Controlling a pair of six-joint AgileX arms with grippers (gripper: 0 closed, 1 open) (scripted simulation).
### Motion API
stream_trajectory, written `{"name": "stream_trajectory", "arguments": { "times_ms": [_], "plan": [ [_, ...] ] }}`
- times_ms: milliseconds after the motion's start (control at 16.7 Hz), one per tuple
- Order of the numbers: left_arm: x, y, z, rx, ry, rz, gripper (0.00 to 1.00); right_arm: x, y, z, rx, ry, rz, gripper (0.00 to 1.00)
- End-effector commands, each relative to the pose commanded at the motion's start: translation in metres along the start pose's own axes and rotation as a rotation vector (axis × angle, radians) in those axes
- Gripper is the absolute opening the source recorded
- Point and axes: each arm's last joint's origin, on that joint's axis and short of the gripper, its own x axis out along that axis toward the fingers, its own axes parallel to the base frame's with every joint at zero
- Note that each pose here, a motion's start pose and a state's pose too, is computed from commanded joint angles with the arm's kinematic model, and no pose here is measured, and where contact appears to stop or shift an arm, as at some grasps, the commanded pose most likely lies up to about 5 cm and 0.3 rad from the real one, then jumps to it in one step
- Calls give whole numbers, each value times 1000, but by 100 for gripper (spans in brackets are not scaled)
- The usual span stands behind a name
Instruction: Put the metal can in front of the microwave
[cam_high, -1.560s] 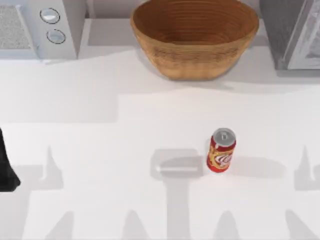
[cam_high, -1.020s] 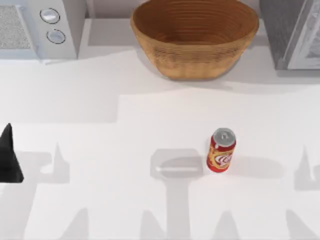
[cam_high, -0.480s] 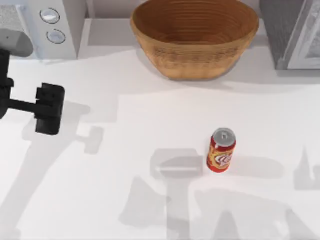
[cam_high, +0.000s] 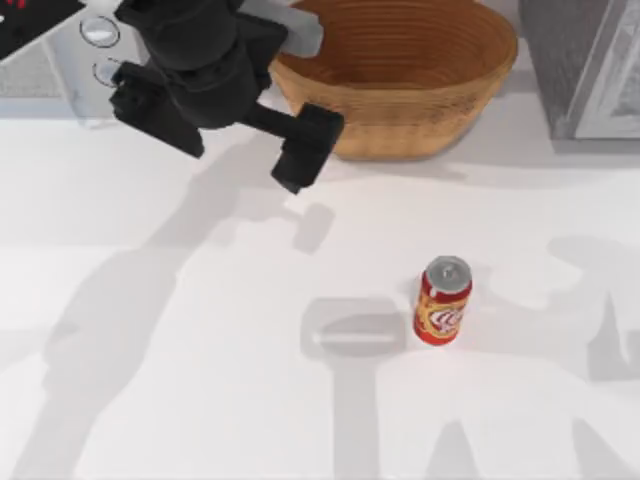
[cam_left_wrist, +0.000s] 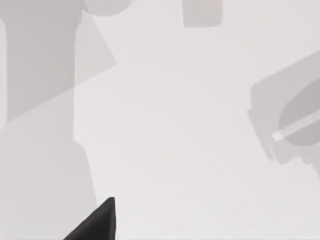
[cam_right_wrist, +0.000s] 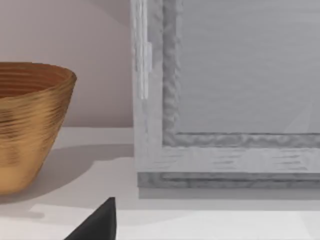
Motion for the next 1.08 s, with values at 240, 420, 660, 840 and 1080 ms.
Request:
{"name": "stream_trajectory", "arguments": {
  "times_ms": [240, 420, 660, 840, 1080],
  "plan": [
    [42, -62, 48, 115, 147, -2, 100, 0, 0, 0, 0, 0, 0, 100],
    [68, -107, 62, 193, 199, 2, 100, 0, 0, 0, 0, 0, 0, 100],
    [87, -151, 62, 273, 218, 6, 100, 0, 0, 0, 0, 0, 0, 100],
    [93, -168, 58, 304, 218, 7, 100, 0, 0, 0, 0, 0, 0, 100],
    [93, -169, 58, 307, 218, 7, 100, 0, 0, 0, 0, 0, 0, 100]
  ]
}}
